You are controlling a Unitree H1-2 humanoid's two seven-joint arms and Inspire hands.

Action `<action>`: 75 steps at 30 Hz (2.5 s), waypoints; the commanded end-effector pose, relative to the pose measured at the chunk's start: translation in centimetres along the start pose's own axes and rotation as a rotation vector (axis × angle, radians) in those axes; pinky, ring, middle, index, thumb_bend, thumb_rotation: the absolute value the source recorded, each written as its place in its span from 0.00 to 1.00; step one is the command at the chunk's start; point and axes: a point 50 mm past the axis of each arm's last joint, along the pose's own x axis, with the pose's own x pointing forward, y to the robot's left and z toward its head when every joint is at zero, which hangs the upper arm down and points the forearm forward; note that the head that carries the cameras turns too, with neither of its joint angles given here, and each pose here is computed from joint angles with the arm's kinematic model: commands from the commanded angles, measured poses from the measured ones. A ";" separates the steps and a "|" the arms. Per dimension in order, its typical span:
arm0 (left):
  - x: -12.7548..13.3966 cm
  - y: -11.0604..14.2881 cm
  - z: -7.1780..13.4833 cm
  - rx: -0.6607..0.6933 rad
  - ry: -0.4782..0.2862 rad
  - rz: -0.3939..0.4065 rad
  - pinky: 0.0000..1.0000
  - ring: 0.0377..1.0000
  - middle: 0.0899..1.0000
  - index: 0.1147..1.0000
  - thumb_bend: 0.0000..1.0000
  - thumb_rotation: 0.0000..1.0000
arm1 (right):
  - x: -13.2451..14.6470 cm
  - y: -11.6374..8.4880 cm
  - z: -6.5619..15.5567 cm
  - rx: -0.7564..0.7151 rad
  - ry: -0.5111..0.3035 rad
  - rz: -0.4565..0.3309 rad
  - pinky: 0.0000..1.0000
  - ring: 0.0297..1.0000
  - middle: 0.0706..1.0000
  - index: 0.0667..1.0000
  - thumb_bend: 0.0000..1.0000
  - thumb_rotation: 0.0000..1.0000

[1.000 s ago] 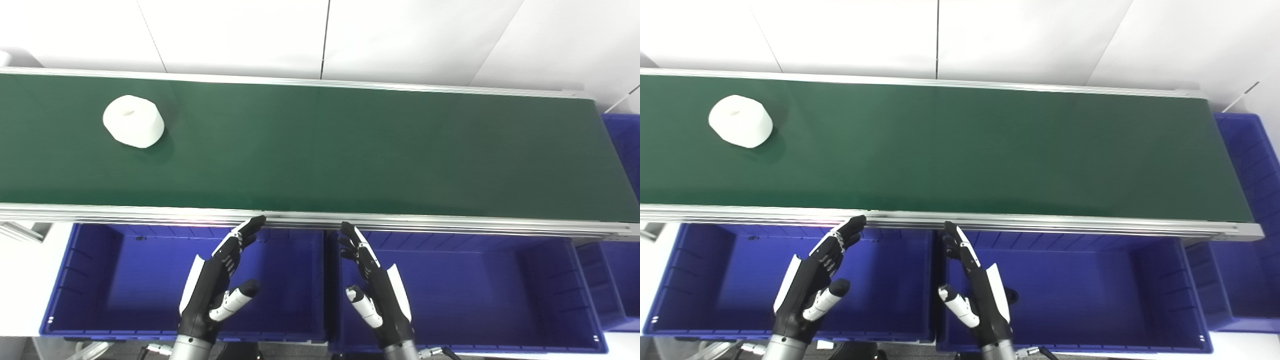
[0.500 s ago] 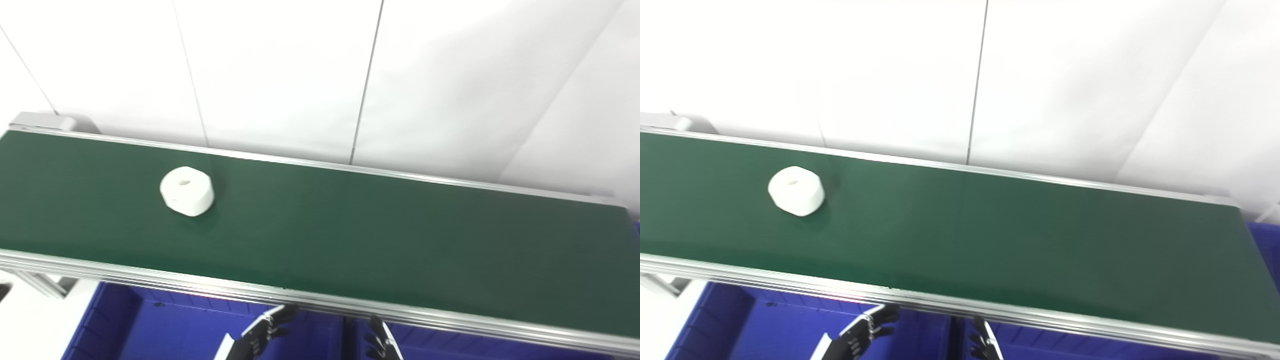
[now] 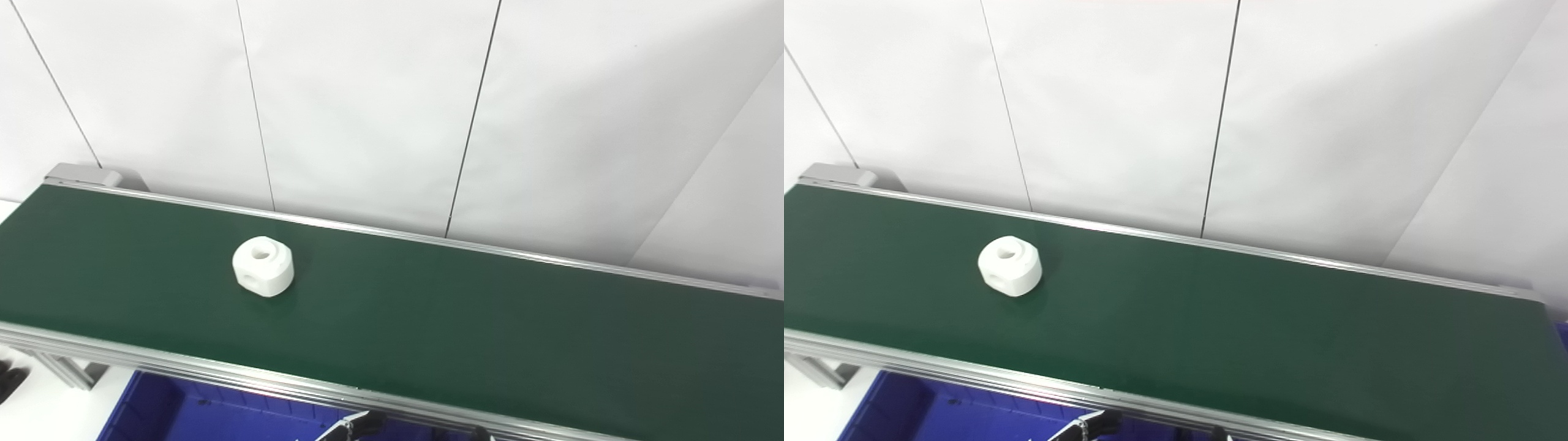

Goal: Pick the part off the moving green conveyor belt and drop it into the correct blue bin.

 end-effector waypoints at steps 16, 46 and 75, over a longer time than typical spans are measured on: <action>2.8 2.3 10.8 0.118 -0.434 -0.054 0.65 0.78 0.77 0.72 0.90 0.61 | 0.2 0.1 1.5 0.028 -0.089 0.002 0.82 0.90 0.96 0.99 0.89 1.00; 21.3 15.8 25.3 1.316 -0.534 -0.201 0.83 0.86 0.87 0.84 1.00 0.20 | 1.0 1.1 1.7 0.072 -0.083 0.007 0.88 0.91 0.94 0.99 0.93 1.00; 28.8 14.1 19.2 1.390 0.015 -0.380 0.78 0.87 0.89 0.90 1.00 0.15 | 0.8 1.7 2.3 0.093 -0.092 0.015 0.86 0.90 0.93 0.98 0.93 1.00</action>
